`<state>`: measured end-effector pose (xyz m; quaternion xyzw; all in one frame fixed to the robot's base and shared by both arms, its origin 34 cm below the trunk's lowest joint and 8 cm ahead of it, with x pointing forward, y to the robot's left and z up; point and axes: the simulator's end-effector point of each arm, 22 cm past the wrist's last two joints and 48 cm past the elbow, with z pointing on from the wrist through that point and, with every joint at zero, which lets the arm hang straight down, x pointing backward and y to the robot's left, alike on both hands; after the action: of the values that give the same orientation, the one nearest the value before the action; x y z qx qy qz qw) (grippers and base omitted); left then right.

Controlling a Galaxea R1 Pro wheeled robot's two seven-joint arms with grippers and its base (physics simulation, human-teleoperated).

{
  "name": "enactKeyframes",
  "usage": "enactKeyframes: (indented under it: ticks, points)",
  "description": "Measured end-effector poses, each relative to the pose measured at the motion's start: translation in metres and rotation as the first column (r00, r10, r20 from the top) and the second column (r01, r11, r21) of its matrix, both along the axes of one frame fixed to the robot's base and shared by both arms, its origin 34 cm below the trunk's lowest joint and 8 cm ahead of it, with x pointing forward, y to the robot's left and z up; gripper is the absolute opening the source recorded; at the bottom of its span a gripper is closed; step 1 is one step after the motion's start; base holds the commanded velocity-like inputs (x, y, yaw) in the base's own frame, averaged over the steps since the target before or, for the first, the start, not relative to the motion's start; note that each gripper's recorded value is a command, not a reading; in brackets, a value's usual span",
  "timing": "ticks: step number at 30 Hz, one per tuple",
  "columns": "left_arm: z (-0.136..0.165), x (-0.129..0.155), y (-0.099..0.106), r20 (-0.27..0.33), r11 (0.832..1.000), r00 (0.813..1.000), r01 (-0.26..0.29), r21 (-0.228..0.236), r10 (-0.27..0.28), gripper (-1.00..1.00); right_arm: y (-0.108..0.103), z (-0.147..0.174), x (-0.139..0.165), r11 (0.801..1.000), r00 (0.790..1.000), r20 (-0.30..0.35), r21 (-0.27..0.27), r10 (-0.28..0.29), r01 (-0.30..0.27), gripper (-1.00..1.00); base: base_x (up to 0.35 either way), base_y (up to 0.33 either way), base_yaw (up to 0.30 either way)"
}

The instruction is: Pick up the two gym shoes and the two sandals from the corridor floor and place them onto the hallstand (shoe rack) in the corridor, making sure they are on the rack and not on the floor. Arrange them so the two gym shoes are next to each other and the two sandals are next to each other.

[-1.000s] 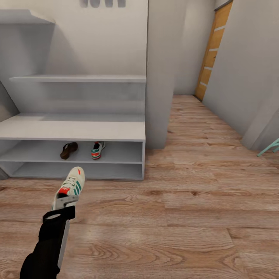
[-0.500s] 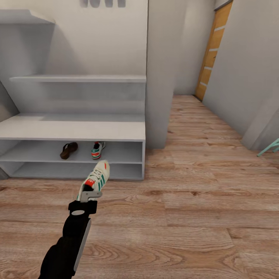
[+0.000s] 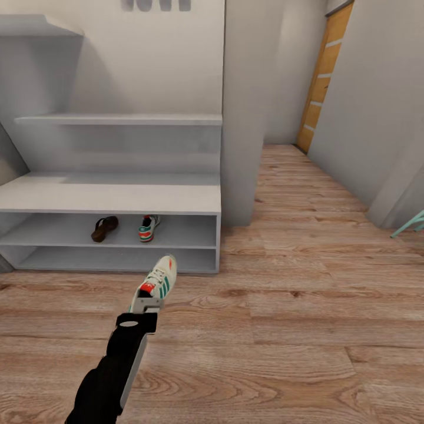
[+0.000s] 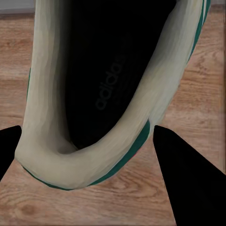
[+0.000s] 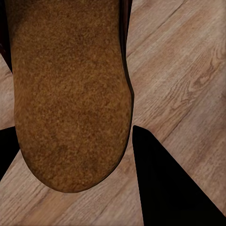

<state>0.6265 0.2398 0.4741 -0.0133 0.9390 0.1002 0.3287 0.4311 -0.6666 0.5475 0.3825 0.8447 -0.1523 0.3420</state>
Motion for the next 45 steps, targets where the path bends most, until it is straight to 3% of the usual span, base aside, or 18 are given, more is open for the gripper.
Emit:
enactKeyframes:
  ticks: [9, 14, 25, 32, 45]
  points:
    - [0.023, 0.045, -0.002, 0.031, 1.000, 1.000, 0.000, 0.005, 0.000, -1.00, 0.000, 0.000, 0.000, 1.000, 1.000, 0.000, 0.000, 0.000, 0.000, -1.00, 0.000, 0.000, 0.000]
    - [0.040, 0.064, 0.000, -0.008, 1.000, 1.000, 0.000, 0.017, 0.000, -1.00, 0.000, 0.000, 0.000, 1.000, 1.000, 0.000, -0.001, 0.000, 0.000, -1.00, 0.000, 0.000, 0.000]
    - [0.076, 0.096, 0.002, -0.016, 1.000, 1.000, 0.001, 0.028, -0.001, -1.00, 0.000, 0.000, 0.000, 1.000, 1.000, 0.000, -0.001, 0.000, 0.000, -1.00, 0.000, 0.000, 0.000]
    - [0.056, 0.104, -0.002, -0.100, 0.999, 0.995, 0.019, 0.039, -0.015, -1.00, -0.001, 0.000, 0.000, 1.000, 1.000, 0.000, -0.001, 0.000, 0.000, -1.00, 0.000, 0.000, 0.000]
    - [0.051, 0.104, -0.001, -0.116, 0.999, 0.993, 0.016, 0.037, -0.011, -1.00, -0.001, 0.000, 0.000, 1.000, 1.000, 0.000, 0.000, -0.001, 0.001, -1.00, 0.000, 0.000, 0.000]
